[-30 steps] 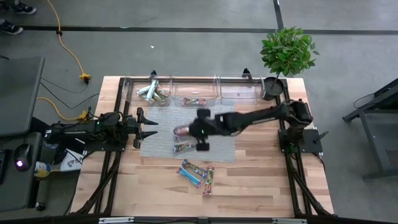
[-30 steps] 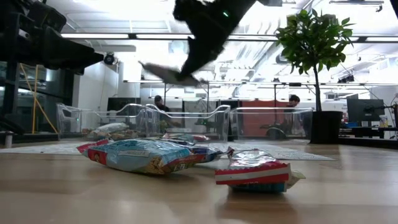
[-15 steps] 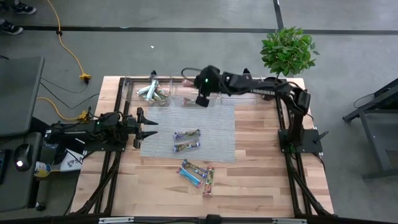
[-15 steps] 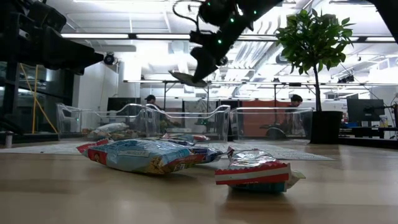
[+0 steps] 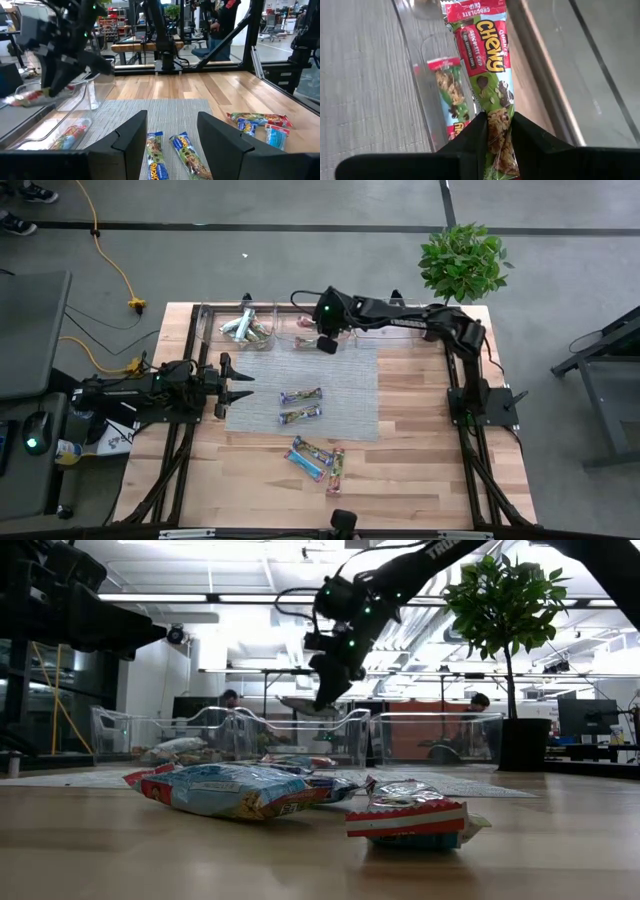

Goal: Pick and place Granola Bars by type
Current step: Put the red granola bar into the middle transparent bin

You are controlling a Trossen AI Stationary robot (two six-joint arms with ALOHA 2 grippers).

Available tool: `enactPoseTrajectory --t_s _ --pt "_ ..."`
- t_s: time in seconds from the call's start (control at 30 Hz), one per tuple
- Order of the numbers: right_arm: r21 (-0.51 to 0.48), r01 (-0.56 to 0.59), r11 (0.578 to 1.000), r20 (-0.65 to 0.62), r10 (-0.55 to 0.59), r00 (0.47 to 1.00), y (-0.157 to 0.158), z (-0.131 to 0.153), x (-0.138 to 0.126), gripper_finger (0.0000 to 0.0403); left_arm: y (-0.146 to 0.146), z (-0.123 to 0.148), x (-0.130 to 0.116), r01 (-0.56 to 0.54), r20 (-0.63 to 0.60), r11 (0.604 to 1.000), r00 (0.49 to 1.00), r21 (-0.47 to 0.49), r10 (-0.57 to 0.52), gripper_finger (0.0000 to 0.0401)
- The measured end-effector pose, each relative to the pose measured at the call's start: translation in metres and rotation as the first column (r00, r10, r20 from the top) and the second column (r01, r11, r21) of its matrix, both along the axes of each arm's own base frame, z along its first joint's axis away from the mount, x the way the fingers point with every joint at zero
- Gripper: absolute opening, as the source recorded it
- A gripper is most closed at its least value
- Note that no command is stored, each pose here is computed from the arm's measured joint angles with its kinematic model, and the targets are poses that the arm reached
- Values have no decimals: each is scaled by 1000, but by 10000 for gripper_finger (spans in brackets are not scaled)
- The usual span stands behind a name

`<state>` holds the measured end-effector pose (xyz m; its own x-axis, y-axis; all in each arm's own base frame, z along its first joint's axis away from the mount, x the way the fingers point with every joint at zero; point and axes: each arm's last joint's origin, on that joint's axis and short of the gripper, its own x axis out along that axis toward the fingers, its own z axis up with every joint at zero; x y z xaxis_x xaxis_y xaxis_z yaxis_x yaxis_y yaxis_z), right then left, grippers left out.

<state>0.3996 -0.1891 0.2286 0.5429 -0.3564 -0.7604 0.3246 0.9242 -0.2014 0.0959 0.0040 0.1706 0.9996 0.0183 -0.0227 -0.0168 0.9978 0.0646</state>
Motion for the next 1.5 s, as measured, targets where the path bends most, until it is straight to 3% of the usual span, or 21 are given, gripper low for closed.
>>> enactPoseTrajectory --t_s 0.2,0.5,0.73,0.93,1.07,1.2,1.27,1.33,1.4,1.5 --pt "38 -20 999 5 20 1000 -1 -5 1 74 0 0 0 0 -1 1000 1000 0 0 172" --pt "74 -49 996 24 48 999 -2 -5 1 150 0 0 0 0 0 1000 1000 0 0 172" --pt "198 -220 955 208 178 962 22 21 7 199 0 0 0 0 0 1000 1000 0 0 172" --pt "195 -497 846 187 465 865 94 41 11 211 0 0 0 0 0 1000 1000 0 0 172" --pt "163 -689 706 69 688 722 160 39 9 211 0 0 0 0 0 1000 1000 0 0 172" --pt "88 -790 606 -70 795 602 220 28 5 211 0 0 0 0 0 1000 1000 0 0 172" --pt "50 -806 590 -119 805 582 242 20 2 211 0 0 0 0 0 1000 1000 0 0 172" --pt "14 -802 597 -148 794 589 259 13 -1 211 0 0 0 0 0 1000 1000 0 0 172" --pt "16 -767 641 -119 763 635 272 4 -3 211 0 0 0 0 0 1000 1000 0 0 172" --pt "156 -566 809 -24 576 817 283 -9 -8 211 0 0 0 0 0 1000 1000 0 0 172"
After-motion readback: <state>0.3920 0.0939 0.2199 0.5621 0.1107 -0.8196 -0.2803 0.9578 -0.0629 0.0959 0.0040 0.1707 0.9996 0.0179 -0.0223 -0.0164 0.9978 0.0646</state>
